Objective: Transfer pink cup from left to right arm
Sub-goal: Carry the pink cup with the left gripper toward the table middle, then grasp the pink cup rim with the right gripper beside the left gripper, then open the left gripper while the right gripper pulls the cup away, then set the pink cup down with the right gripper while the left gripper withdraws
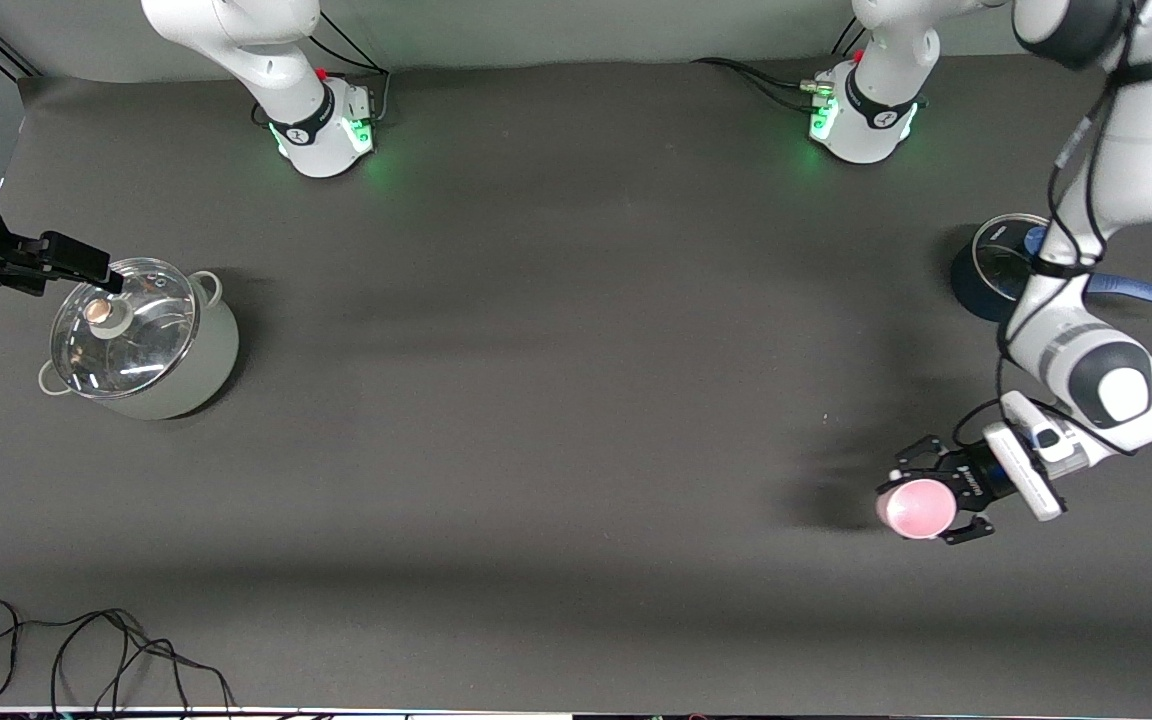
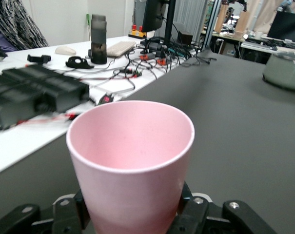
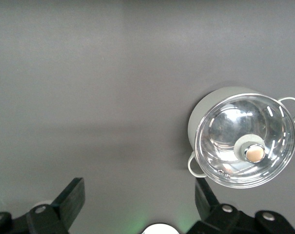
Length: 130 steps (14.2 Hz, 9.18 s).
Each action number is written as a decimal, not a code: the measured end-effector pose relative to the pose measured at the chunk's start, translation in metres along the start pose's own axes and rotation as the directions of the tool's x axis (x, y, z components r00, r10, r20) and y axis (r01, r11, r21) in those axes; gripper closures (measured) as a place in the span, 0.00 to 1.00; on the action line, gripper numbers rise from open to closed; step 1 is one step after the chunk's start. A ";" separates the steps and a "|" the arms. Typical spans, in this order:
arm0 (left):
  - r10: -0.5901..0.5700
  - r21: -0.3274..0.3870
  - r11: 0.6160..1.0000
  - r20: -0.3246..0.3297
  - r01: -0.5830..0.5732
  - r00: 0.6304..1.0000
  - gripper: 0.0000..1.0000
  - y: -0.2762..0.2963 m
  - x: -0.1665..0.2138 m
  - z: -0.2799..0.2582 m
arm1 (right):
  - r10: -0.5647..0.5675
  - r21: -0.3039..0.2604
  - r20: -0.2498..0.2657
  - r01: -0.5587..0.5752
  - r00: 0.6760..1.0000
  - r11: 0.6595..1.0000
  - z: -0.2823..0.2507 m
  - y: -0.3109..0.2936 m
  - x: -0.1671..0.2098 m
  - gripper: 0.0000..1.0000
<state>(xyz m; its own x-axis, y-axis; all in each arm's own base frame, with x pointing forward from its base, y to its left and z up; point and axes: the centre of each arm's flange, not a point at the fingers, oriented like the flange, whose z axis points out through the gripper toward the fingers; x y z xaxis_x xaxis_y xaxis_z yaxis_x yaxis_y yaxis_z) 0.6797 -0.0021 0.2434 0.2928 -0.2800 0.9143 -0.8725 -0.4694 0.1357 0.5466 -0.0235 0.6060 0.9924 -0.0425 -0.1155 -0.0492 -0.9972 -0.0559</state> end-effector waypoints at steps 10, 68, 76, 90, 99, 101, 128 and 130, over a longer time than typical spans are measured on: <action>-0.084 0.031 0.996 -0.071 0.086 0.994 0.34 0.178 0.133 0.139 | 0.112 0.033 0.005 -0.112 0.994 0.993 -0.003 -0.001 0.005 0.01; -0.087 0.203 0.976 0.009 0.084 0.996 0.00 0.437 0.270 0.211 | 0.659 0.123 0.047 -0.660 0.750 0.742 0.025 -0.429 -0.033 0.96; -0.106 0.218 0.972 0.055 0.092 0.993 0.00 0.427 0.245 0.217 | 0.550 0.128 0.018 -0.548 0.835 0.827 0.023 -0.391 -0.003 0.96; -0.232 0.317 0.930 0.115 0.186 0.966 0.00 0.305 0.164 0.183 | 0.100 -0.035 0.065 -0.098 0.993 0.995 0.077 -0.111 0.093 0.96; -0.260 0.240 0.943 0.101 0.230 0.960 0.00 0.256 0.126 0.173 | 0.028 -0.038 -0.021 -0.029 0.999 0.999 0.200 -0.037 0.075 0.96; -0.259 0.219 0.947 0.097 0.234 0.961 0.00 0.246 0.119 0.168 | 0.031 -0.041 -0.036 -0.032 0.999 0.999 0.232 -0.032 0.069 0.96; -0.423 0.124 0.859 0.718 0.497 0.552 0.00 0.145 0.185 -0.024 | 0.008 -0.020 -0.179 -0.012 0.984 1.000 0.263 -0.035 0.042 0.00; -0.500 0.281 0.840 0.732 0.463 0.463 0.00 0.137 0.217 -0.046 | 0.012 0.006 -0.169 -0.011 0.986 1.000 0.223 -0.034 0.039 0.00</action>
<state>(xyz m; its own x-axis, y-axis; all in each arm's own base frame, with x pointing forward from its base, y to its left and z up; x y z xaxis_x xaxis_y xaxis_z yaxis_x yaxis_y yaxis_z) 0.6052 -0.0884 0.4781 0.8581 -0.5079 0.0759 -0.4877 -0.7597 0.4301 0.5618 0.0226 0.3821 0.9965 -0.0644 0.0530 -0.0612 -0.9963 -0.0601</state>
